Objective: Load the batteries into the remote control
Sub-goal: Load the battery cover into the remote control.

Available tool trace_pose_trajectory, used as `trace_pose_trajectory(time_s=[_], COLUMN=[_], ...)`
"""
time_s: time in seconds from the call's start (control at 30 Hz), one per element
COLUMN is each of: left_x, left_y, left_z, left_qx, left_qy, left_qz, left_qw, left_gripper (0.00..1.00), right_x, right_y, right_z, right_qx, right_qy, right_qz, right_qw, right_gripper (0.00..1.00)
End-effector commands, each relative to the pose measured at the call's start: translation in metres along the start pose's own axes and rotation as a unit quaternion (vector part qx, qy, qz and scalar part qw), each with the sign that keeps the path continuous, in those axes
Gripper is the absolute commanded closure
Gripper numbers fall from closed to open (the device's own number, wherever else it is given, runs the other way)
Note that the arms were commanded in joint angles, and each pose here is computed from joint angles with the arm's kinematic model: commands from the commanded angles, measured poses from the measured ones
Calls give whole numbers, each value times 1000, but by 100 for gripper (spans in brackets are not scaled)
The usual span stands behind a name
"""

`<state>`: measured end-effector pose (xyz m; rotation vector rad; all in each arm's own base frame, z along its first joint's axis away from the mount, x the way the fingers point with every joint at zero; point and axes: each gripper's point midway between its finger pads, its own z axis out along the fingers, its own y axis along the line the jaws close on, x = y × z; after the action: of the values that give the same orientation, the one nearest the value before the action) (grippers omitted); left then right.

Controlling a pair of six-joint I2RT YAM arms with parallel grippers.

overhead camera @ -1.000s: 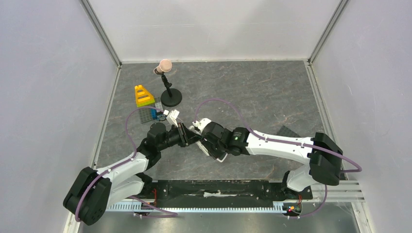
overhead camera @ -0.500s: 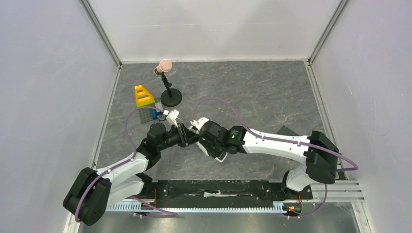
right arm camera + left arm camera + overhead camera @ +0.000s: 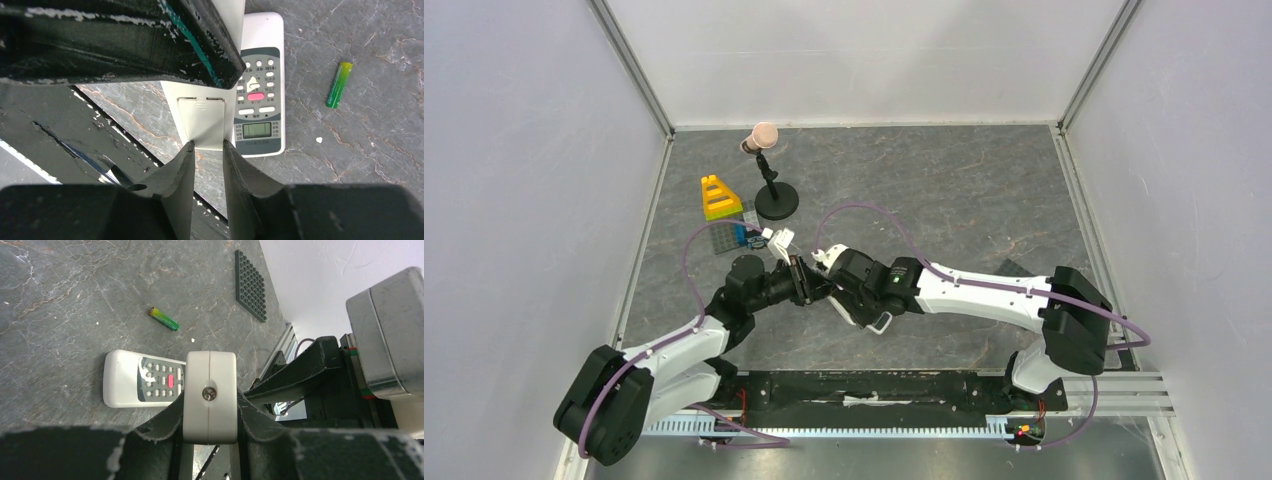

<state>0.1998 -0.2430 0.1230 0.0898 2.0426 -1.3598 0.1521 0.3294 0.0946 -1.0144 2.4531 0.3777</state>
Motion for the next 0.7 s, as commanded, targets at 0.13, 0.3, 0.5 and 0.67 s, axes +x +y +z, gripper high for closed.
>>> trace_pose_trajectory(time_s=[0.13,0.3,0.5,0.67], left_x=[-12,-12,-13,-13], left_y=[-30,-29,-31,-33], left_z=[-7,-7,-6,-6], left_qx=[70,69,71,74], left_qy=[-31,-31,-29,-29], left_qz=[68,65,54,48], left_qw=[995,995,996,996], left_gripper=[98,98,98,98], right_x=[-29,-38,-40,-43], right_y=[14,17,15,11], right_z=[-10,-13,-11,-11], right_qx=[-25,-31,-21,-14], right_qy=[-27,-35,-41,-53], right_qz=[0,1,10,17], right_qw=[999,999,999,998], right_gripper=[72,72,73,76])
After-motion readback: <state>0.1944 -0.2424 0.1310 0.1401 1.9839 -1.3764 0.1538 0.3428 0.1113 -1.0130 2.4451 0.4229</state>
